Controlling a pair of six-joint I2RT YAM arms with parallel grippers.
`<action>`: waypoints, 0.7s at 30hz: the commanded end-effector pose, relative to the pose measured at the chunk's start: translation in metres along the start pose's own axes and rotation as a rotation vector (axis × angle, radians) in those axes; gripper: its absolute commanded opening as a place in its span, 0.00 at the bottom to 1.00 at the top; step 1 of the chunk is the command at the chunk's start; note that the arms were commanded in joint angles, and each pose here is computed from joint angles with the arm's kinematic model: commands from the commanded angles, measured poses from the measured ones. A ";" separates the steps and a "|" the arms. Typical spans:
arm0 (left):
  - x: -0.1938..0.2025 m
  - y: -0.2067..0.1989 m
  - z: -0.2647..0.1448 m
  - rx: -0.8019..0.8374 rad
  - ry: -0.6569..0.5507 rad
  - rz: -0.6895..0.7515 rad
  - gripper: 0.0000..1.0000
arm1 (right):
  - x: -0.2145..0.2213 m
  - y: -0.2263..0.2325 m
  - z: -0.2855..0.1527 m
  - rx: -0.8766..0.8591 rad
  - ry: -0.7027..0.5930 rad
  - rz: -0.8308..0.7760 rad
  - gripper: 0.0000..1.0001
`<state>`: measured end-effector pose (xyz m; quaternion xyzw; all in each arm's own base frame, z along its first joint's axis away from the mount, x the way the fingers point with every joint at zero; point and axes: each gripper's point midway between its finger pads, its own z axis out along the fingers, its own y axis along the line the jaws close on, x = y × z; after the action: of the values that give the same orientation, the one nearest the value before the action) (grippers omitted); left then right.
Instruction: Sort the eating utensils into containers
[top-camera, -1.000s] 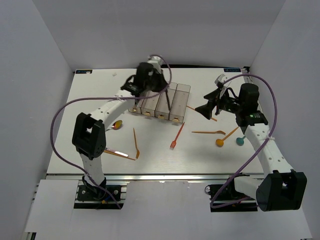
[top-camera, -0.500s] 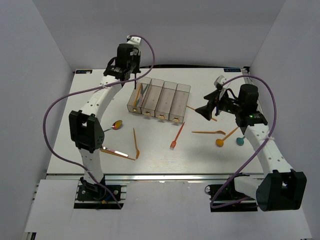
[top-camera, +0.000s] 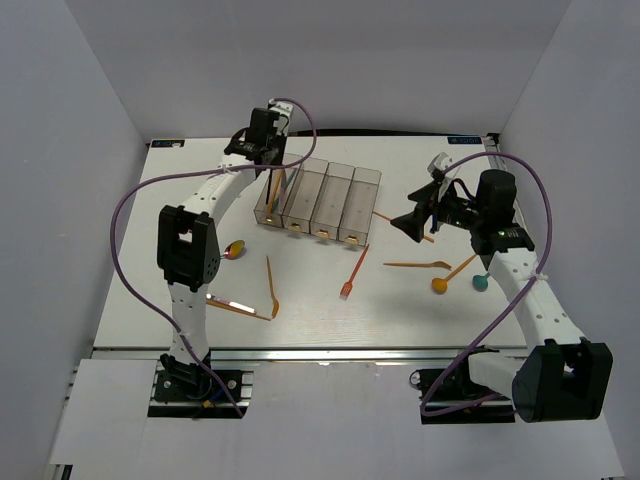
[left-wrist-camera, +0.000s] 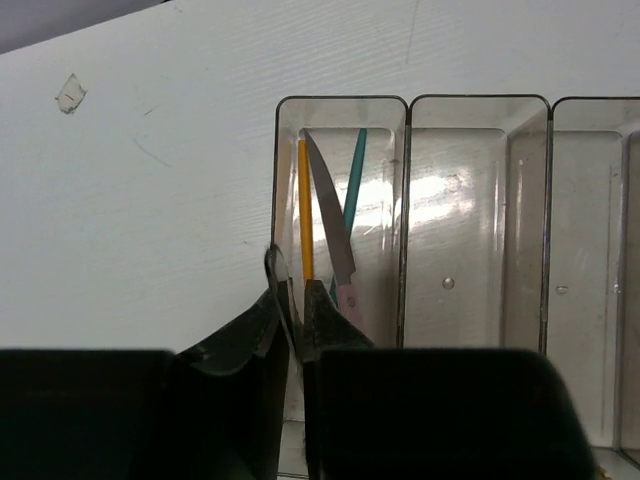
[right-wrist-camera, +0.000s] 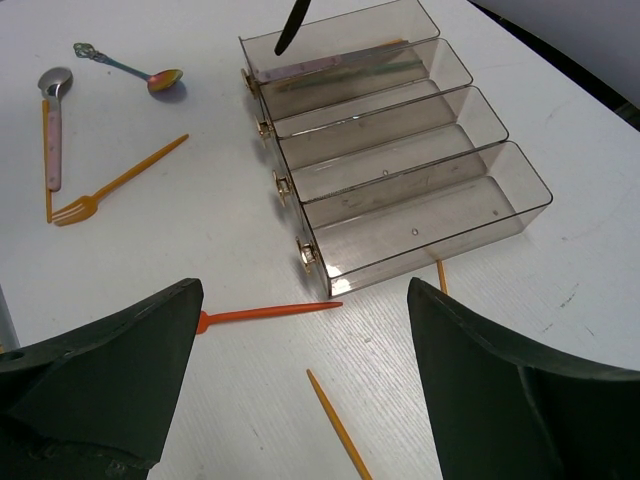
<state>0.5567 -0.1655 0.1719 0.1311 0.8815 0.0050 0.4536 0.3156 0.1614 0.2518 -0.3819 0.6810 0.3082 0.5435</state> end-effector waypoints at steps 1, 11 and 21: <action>-0.019 0.003 -0.012 0.000 -0.050 -0.011 0.25 | -0.003 -0.005 0.000 0.009 -0.018 -0.034 0.89; -0.029 -0.002 -0.029 0.030 -0.064 -0.067 0.57 | 0.000 -0.010 -0.002 0.027 -0.015 -0.025 0.89; -0.046 -0.022 -0.143 0.227 -0.157 -0.220 0.78 | 0.011 -0.038 -0.009 0.172 0.046 -0.089 0.89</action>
<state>0.5074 -0.1738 0.2148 0.0968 0.8816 -0.0744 0.4559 0.3309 0.1450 0.2463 -0.3749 0.6938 0.2606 0.5569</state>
